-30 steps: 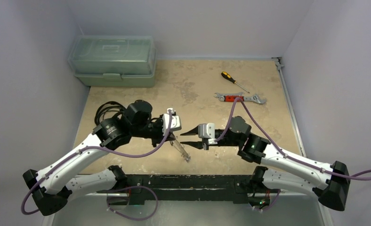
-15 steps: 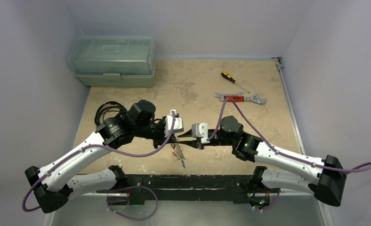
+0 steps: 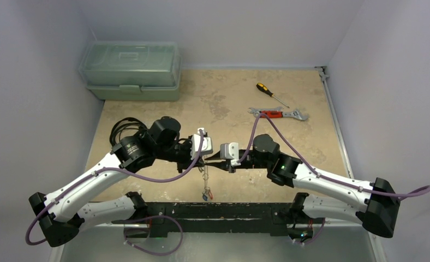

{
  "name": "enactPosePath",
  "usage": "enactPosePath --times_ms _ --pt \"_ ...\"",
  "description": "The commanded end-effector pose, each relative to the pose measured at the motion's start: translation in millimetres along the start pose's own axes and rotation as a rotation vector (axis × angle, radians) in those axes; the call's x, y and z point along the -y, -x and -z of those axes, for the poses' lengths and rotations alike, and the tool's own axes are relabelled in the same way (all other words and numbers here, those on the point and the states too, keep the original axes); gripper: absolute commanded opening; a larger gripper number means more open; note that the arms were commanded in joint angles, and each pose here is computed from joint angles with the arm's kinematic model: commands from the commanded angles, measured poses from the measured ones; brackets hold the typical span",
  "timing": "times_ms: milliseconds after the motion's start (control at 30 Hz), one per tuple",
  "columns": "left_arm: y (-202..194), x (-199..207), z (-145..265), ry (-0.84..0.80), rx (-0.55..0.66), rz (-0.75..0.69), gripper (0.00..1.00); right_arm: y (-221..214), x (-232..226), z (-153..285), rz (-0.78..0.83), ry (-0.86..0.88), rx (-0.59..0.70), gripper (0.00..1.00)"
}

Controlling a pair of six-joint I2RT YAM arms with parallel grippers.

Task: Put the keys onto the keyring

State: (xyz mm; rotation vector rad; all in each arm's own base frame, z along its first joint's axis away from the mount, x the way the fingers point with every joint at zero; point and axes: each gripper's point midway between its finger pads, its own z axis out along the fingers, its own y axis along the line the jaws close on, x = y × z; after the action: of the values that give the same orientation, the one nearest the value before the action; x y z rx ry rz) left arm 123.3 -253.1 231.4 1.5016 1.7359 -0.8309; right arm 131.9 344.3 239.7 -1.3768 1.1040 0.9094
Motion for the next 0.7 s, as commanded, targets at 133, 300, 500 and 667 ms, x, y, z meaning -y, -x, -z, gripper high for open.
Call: enactPosePath --times_ms 133,300,500,667 --pt "32.4 5.5 10.8 -0.015 0.096 -0.072 0.0 0.3 1.2 -4.5 0.025 0.01 0.009 0.15" --pt "30.9 6.7 9.0 -0.023 0.091 -0.072 0.0 6.5 0.1 -4.8 0.027 0.018 0.035 0.08" --pt "33.2 5.8 9.2 -0.018 0.1 -0.076 0.0 10.7 -2.5 -3.7 0.034 0.027 0.059 0.0" --pt "40.4 1.4 16.5 0.033 0.146 -0.092 0.58 19.4 -2.0 -0.2 0.044 0.008 0.11 0.0"
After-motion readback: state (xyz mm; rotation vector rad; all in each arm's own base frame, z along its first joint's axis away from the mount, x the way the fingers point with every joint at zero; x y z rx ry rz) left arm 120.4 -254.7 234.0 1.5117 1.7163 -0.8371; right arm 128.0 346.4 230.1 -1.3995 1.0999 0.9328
